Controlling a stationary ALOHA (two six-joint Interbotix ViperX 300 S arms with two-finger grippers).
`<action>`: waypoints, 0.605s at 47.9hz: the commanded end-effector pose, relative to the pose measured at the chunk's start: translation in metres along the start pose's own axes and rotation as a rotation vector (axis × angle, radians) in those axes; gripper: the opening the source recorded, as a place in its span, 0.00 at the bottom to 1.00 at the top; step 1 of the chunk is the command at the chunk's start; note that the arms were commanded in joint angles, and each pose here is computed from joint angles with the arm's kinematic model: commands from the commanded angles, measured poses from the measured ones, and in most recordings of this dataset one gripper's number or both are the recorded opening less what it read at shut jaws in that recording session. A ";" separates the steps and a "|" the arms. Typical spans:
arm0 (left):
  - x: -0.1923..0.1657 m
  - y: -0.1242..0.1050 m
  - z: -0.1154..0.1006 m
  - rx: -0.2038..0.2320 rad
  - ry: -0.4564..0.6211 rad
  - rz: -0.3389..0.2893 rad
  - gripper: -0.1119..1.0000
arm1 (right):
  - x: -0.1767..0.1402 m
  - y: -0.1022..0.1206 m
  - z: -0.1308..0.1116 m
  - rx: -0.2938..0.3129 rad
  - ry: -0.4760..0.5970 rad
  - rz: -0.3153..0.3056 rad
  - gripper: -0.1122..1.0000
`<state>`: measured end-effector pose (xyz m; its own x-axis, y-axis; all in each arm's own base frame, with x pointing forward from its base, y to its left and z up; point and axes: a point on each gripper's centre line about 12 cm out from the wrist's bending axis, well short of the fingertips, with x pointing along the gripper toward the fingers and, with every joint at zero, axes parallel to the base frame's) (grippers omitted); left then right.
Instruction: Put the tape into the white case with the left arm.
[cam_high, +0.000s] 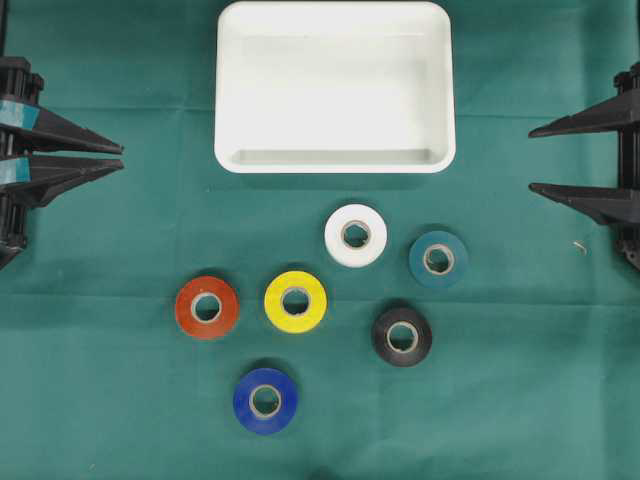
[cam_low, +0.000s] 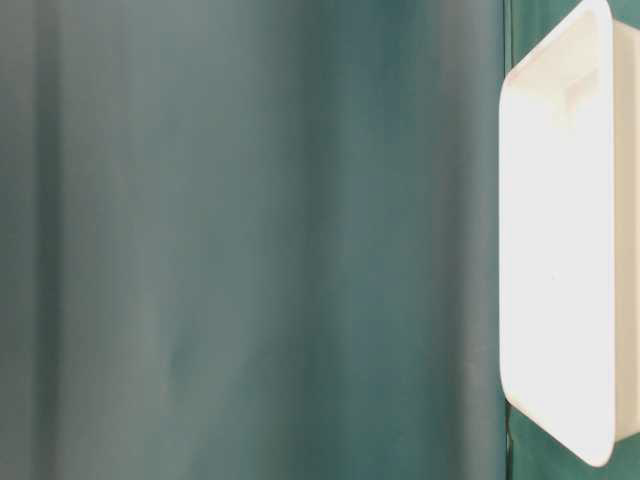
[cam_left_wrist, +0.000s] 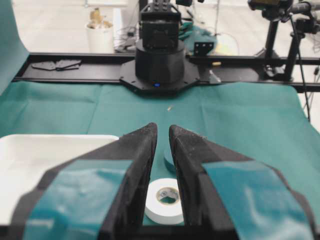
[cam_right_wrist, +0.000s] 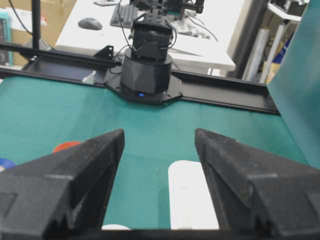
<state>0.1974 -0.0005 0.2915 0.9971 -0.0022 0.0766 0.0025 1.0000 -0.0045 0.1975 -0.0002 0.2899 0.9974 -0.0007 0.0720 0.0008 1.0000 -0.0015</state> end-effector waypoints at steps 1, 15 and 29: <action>0.000 -0.002 0.009 -0.027 -0.037 -0.009 0.32 | 0.001 0.000 -0.001 -0.006 -0.005 -0.002 0.32; -0.003 -0.008 0.014 -0.030 -0.056 -0.038 0.11 | -0.010 -0.001 -0.016 -0.003 -0.021 -0.003 0.02; -0.002 -0.009 0.009 -0.027 -0.044 -0.042 0.12 | -0.013 -0.001 -0.027 -0.003 0.012 -0.003 0.02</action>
<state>0.1930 -0.0078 0.2967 0.9934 -0.0374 0.1086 0.0406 0.9988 -0.0272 0.1861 -0.0006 0.2588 0.9988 -0.0025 0.0491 0.0027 1.0000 -0.0043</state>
